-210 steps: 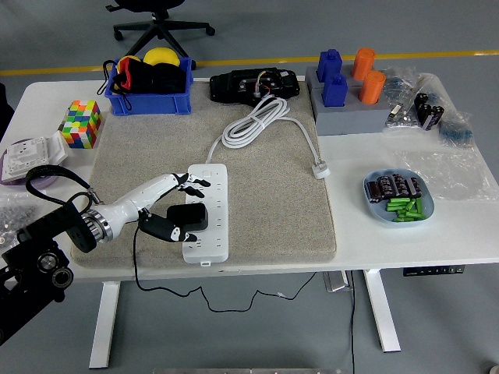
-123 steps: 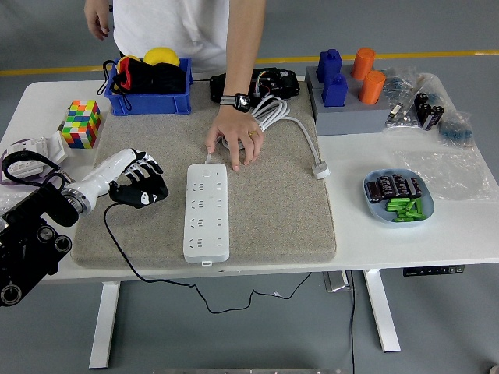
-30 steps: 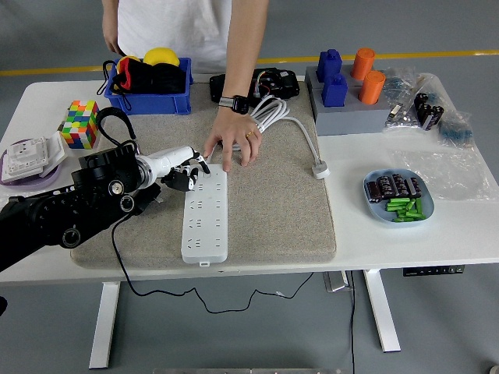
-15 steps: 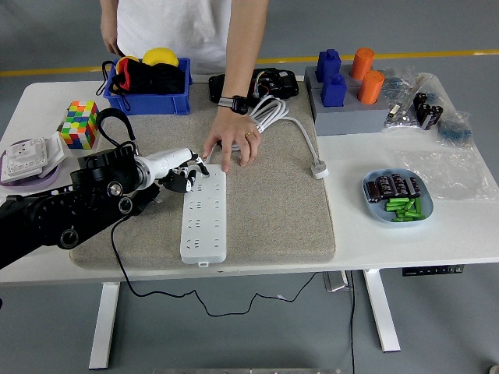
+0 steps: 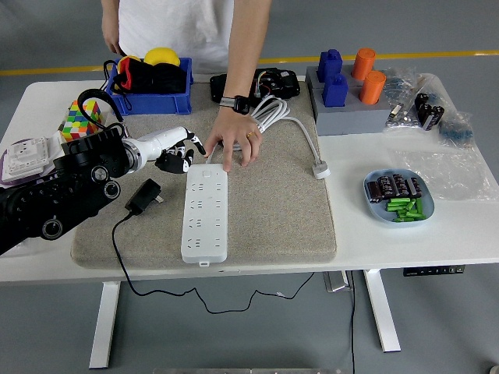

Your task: Pull the plug out,throw it away,press the button

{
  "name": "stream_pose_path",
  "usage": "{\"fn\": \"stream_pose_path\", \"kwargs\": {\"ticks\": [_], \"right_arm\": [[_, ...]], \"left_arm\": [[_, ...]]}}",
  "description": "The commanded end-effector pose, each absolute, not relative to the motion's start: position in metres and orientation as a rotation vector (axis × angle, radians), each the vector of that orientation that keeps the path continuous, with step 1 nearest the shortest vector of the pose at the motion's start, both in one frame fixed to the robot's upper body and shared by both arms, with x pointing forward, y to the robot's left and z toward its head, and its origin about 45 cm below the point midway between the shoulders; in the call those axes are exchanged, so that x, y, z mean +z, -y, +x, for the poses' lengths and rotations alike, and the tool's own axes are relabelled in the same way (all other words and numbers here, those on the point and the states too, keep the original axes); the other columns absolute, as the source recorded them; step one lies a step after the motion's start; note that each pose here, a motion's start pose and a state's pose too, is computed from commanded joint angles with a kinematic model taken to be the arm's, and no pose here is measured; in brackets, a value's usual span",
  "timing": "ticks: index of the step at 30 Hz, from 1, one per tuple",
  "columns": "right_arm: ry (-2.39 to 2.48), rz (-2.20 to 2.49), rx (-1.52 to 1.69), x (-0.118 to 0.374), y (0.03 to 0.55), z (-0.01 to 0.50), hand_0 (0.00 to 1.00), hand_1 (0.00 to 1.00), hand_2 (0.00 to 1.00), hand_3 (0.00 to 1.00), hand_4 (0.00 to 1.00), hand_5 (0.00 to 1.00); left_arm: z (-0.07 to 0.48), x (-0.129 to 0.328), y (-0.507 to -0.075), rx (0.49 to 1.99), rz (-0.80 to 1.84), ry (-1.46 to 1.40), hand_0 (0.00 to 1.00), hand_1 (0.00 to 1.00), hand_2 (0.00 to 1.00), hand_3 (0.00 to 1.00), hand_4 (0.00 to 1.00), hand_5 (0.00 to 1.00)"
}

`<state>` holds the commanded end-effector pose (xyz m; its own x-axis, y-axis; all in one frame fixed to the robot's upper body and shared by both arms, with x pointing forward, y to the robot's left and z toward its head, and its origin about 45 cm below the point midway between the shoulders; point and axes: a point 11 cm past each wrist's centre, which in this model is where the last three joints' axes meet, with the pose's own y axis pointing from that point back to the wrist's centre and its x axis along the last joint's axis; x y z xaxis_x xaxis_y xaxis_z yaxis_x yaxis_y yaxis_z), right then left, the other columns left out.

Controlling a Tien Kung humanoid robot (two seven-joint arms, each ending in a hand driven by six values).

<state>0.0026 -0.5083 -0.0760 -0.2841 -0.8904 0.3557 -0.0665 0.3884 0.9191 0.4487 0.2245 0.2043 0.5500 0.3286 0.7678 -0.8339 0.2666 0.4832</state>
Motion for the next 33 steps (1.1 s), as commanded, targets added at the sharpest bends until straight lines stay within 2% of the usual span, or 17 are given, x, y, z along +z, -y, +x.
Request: {"fn": "stream_pose_path", "kwargs": {"ticks": [1, 2, 7, 8, 13, 14, 19, 20, 33], "right_arm": [[1.655, 0.859, -1.036, -0.076, 0.509, 0.003, 0.733, 0.688, 0.665, 0.655, 0.758, 0.631], [1.656, 0.858, -1.036, -0.076, 0.509, 0.003, 0.733, 0.688, 0.665, 0.655, 0.759, 0.631], [1.651, 0.853, -1.053, -0.079, 0.504, -0.003, 0.733, 0.688, 0.665, 0.655, 0.759, 0.631], [1.649, 0.854, -1.056, -0.079, 0.503, -0.003, 0.733, 0.688, 0.665, 0.655, 0.759, 0.631], [1.649, 0.857, -1.057, -0.080, 0.502, -0.003, 0.733, 0.688, 0.665, 0.655, 0.759, 0.631], [1.650, 0.856, -1.056, -0.080, 0.502, -0.003, 0.733, 0.688, 0.665, 0.656, 0.759, 0.631], [1.656, 0.855, -1.050, -0.078, 0.504, -0.001, 0.733, 0.688, 0.665, 0.656, 0.759, 0.631], [1.656, 0.854, -1.050, -0.078, 0.504, -0.001, 0.733, 0.688, 0.665, 0.656, 0.759, 0.631], [1.656, 0.862, -1.056, -0.080, 0.500, 0.000, 0.733, 0.688, 0.665, 0.656, 0.759, 0.631]], "left_arm": [[0.448, 0.206, -0.226, 0.860, 1.002, 0.591, 0.015, 0.031, 0.139, 0.697, 0.040, 0.002], [0.448, 0.207, -0.227, 0.871, 0.986, 0.591, 0.092, 0.080, 0.157, 0.691, 0.047, 0.002], [0.439, 0.214, -0.230, 0.938, 0.864, 0.552, 0.092, 0.080, 0.157, 0.691, 0.047, 0.002], [0.437, 0.216, -0.231, 0.957, 0.838, 0.541, 0.280, 0.378, 0.423, 0.716, 0.515, 0.002], [0.425, 0.225, -0.247, 1.073, 0.689, 0.495, 0.280, 0.378, 0.423, 0.716, 0.515, 0.002], [0.423, 0.227, -0.251, 1.101, 0.661, 0.492, 0.653, 0.683, 0.585, 0.734, 0.583, 0.002], [0.415, 0.241, -0.277, 1.268, 0.513, 0.493, 0.653, 0.683, 0.585, 0.734, 0.583, 0.002], [0.413, 0.244, -0.283, 1.298, 0.489, 0.492, 0.764, 0.758, 0.656, 0.743, 0.601, 0.002], [0.381, 0.243, -0.365, 1.603, 0.382, 0.443, 0.774, 0.753, 0.666, 0.738, 0.615, 0.002]]}}
